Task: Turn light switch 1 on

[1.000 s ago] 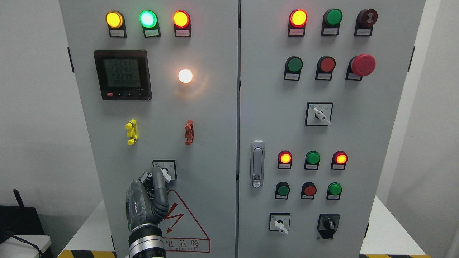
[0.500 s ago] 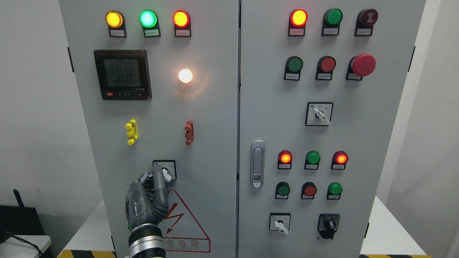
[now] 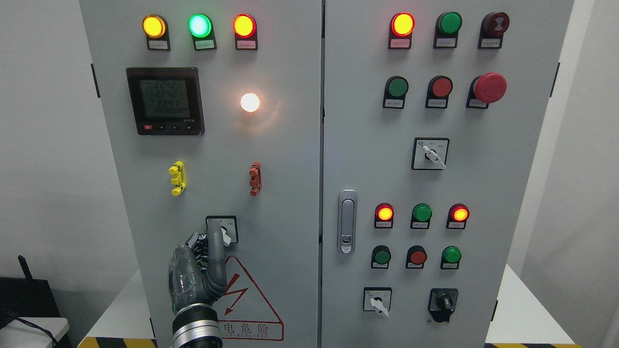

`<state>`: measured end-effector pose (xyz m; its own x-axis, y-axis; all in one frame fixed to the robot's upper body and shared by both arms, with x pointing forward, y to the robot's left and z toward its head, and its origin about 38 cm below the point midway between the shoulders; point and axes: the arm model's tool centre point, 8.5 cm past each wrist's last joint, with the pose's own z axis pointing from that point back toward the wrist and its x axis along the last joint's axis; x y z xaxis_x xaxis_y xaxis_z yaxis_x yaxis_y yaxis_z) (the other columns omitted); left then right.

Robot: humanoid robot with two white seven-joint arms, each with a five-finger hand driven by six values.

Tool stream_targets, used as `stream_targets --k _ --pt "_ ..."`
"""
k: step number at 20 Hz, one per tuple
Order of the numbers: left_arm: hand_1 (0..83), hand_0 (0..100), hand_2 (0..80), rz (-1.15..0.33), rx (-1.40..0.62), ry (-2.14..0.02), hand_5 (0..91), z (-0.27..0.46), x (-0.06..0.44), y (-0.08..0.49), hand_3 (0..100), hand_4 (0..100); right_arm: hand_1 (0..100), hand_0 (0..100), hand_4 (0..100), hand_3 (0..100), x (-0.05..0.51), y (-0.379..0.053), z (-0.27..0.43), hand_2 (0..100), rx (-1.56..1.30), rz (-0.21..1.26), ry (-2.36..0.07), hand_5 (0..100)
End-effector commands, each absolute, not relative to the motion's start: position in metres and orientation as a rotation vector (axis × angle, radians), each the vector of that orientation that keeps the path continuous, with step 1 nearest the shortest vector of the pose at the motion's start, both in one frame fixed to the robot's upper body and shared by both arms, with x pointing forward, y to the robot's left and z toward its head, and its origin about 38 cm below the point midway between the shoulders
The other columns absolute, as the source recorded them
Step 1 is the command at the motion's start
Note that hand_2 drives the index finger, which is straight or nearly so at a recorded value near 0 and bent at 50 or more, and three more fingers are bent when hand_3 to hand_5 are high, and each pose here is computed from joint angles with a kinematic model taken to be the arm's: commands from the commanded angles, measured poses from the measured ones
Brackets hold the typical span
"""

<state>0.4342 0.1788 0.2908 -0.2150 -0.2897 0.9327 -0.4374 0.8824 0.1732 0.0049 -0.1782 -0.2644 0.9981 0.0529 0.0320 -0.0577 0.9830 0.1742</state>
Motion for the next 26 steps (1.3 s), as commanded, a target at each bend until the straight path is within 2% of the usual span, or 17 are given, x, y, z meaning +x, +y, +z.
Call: stream_targets --k 1,17,20,23,24,25,26 --pt "5.0 7 55.5 0.180 0.560 -1.808 82.6 0.283 0.432 0.192 80 86 39 12 0 0 0.005 -0.178 -0.264 0 0.177 0.039 -0.029 0" --pt "3.1 2 58.4 0.224 0.468 -1.916 84.4 0.236 0.406 0.215 83 88 39 12 0 0 0.005 -0.178 -0.264 0 0.177 0.037 -0.028 0" --pt "2.1 1 54.8 0.177 0.453 -1.976 83.5 0.212 0.388 0.240 86 89 39 12 0 0 0.005 -0.178 -0.264 0 0.177 0.039 -0.029 0" --pt "0.0 0 47.5 0.117 0.490 -1.943 75.0 0.176 0.364 0.278 84 86 39 12 0 0 0.005 -0.178 -0.264 0 0.177 0.037 -0.028 0" --pt "0.0 0 44.6 0.109 0.501 -1.929 66.9 0.163 0.356 0.291 82 84 39 12 0 0 0.005 -0.178 -0.264 0 0.177 0.037 -0.028 0" --pt "0.0 0 41.4 0.120 0.518 -1.911 56.9 0.149 0.348 0.306 73 80 39 12 0 0 0.005 -0.178 -0.264 0 0.177 0.039 -0.029 0" --pt "0.0 0 40.1 0.128 0.540 -1.891 54.2 0.135 0.339 0.322 69 77 39 12 0 0 0.005 -0.178 -0.264 0 0.177 0.039 -0.028 0"
